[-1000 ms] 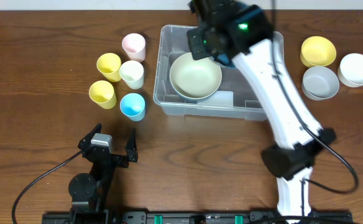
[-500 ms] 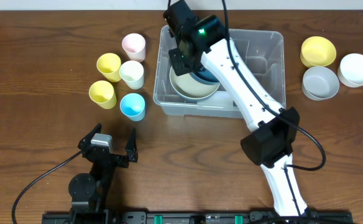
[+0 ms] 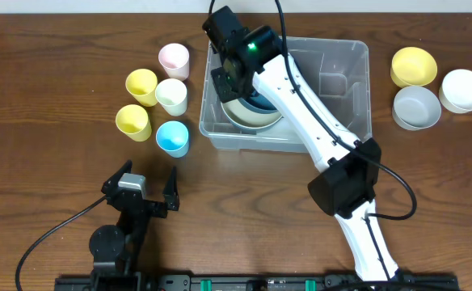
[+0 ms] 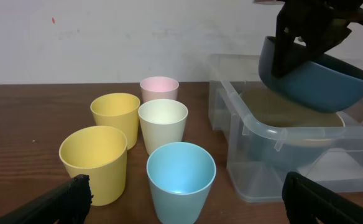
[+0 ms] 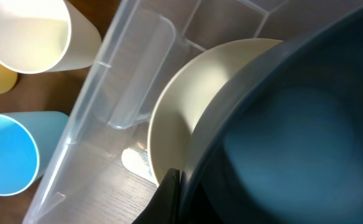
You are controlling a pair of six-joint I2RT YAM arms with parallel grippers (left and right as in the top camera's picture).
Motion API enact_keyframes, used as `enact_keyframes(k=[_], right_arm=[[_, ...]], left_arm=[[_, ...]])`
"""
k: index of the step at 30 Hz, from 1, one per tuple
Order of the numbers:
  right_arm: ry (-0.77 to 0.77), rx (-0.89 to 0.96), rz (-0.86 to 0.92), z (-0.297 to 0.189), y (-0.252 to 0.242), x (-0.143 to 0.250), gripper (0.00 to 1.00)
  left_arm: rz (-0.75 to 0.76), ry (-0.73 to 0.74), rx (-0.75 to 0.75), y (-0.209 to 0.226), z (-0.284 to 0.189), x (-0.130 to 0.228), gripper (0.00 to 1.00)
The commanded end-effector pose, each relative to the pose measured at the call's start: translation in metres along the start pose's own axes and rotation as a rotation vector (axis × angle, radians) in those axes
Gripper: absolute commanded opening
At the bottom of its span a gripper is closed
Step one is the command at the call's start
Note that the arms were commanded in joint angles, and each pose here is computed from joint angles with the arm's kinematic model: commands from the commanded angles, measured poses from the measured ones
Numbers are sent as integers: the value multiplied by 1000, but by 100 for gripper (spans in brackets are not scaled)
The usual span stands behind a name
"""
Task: Pack container
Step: 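Grasp the second dark blue bowl and place it into the bin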
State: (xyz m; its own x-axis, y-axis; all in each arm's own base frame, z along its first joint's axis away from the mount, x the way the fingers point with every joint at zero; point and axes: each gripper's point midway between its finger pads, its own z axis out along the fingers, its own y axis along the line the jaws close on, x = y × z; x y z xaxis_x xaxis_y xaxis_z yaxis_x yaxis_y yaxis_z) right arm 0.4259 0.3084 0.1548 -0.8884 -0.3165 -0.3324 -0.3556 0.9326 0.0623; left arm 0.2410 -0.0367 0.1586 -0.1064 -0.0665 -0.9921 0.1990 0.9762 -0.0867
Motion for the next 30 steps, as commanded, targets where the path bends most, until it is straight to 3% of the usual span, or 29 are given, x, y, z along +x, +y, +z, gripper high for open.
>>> enact_keyframes(k=[1, 8, 16, 22, 26, 30], right_arm=[[-6, 1, 2, 0, 6, 0, 1], [-4, 1, 2, 1, 6, 0, 2], [3, -20, 5, 3, 10, 1, 12], [3, -20, 5, 3, 10, 1, 36], [2, -19, 5, 3, 10, 1, 65], [-15, -15, 10, 0, 6, -3, 84]], left_arm=[[-2, 38, -7, 3, 1, 16, 98], [-2, 38, -7, 3, 1, 16, 98], [-2, 38, -7, 3, 1, 16, 98], [-2, 38, -8, 3, 1, 16, 98], [-2, 38, -7, 3, 1, 16, 98], [-2, 38, -7, 3, 1, 16, 98]])
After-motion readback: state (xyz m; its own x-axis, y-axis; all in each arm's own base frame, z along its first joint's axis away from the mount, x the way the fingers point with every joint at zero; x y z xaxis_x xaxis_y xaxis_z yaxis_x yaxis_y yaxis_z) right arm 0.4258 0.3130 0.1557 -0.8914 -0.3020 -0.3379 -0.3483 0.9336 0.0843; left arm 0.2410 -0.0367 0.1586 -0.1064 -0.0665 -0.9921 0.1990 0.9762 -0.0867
